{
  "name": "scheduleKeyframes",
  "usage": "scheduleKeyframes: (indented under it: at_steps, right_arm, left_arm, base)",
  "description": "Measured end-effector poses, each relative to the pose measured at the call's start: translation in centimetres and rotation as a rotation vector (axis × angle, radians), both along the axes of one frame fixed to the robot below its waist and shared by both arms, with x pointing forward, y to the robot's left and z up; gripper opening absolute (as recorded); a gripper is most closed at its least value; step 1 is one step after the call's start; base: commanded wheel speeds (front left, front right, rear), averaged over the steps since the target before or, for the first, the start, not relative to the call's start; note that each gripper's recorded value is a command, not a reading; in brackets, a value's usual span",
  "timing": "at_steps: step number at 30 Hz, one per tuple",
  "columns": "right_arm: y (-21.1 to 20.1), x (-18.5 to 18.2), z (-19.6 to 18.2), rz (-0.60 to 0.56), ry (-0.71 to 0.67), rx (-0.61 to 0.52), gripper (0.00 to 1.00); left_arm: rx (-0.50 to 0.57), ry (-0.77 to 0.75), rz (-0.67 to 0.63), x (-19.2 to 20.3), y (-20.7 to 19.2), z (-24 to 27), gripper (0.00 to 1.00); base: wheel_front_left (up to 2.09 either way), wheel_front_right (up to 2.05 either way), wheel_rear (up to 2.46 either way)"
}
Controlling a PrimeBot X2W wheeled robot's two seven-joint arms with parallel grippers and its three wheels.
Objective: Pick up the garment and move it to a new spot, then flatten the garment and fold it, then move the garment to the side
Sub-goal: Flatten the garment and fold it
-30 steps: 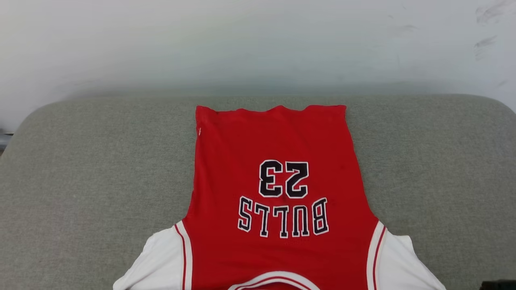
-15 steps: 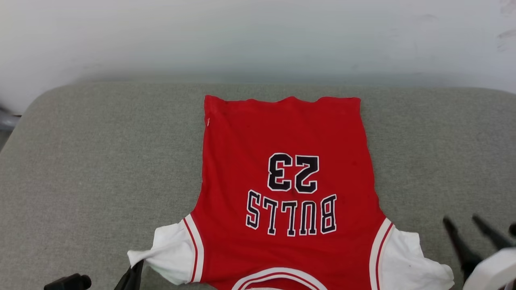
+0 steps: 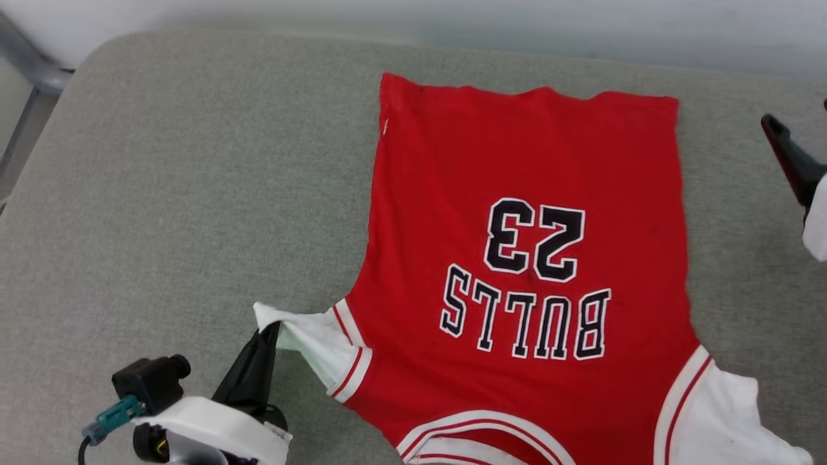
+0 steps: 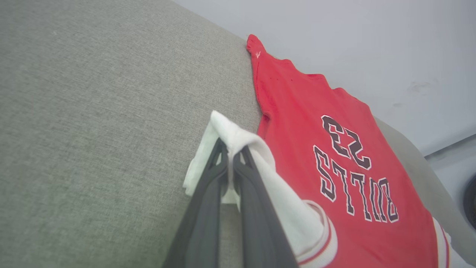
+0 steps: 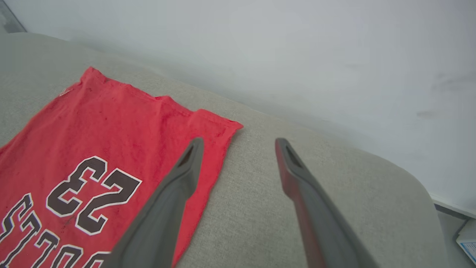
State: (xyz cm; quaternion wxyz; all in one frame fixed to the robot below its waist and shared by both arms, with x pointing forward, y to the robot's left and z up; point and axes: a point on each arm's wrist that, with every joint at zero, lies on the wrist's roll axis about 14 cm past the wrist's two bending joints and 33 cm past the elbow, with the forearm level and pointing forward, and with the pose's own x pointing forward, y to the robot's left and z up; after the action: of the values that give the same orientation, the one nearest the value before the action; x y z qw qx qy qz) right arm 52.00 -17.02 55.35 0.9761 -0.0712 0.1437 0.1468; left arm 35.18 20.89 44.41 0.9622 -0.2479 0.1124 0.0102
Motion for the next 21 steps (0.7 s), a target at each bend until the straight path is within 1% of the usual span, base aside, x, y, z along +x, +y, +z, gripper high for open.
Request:
scheduleKeyframes:
  at_steps: [4, 7, 11, 15, 21]
  right_arm:
    - [1.9, 3.5, -2.8, 0.036, 0.189, -0.076, 1.0]
    - [2.6, 5.6, -5.0, 0.049, 0.314, -0.163, 1.0]
    - [3.3, 7.5, -8.6, 0.048, 0.482, -0.247, 1.0]
    - [4.4, 9.2, -11.5, 0.057, 0.588, -0.285, 1.0]
    - [4.4, 10.8, -16.7, 0.033, 0.703, -0.334, 1.0]
  left_arm:
    - [0.001, -0.001, 0.025, 0.8, 0.3, -0.5, 0.0]
    - [-0.004, 0.0, 0.036, 1.3, 0.4, -0.9, 0.0]
    - [-0.011, 0.01, 0.059, 1.9, 0.6, -1.8, 0.0]
    - [-0.007, 0.04, 0.077, 2.1, 0.9, -3.3, 0.0]
    - [0.002, 0.069, 0.096, 2.9, 1.4, -5.0, 0.0]
  base:
    - [0.0, 0.0, 0.0]
    - [0.0, 0.0, 0.0]
    - [0.0, 0.0, 0.0]
    - [0.0, 0.0, 0.0]
    - [0.0, 0.0, 0.0]
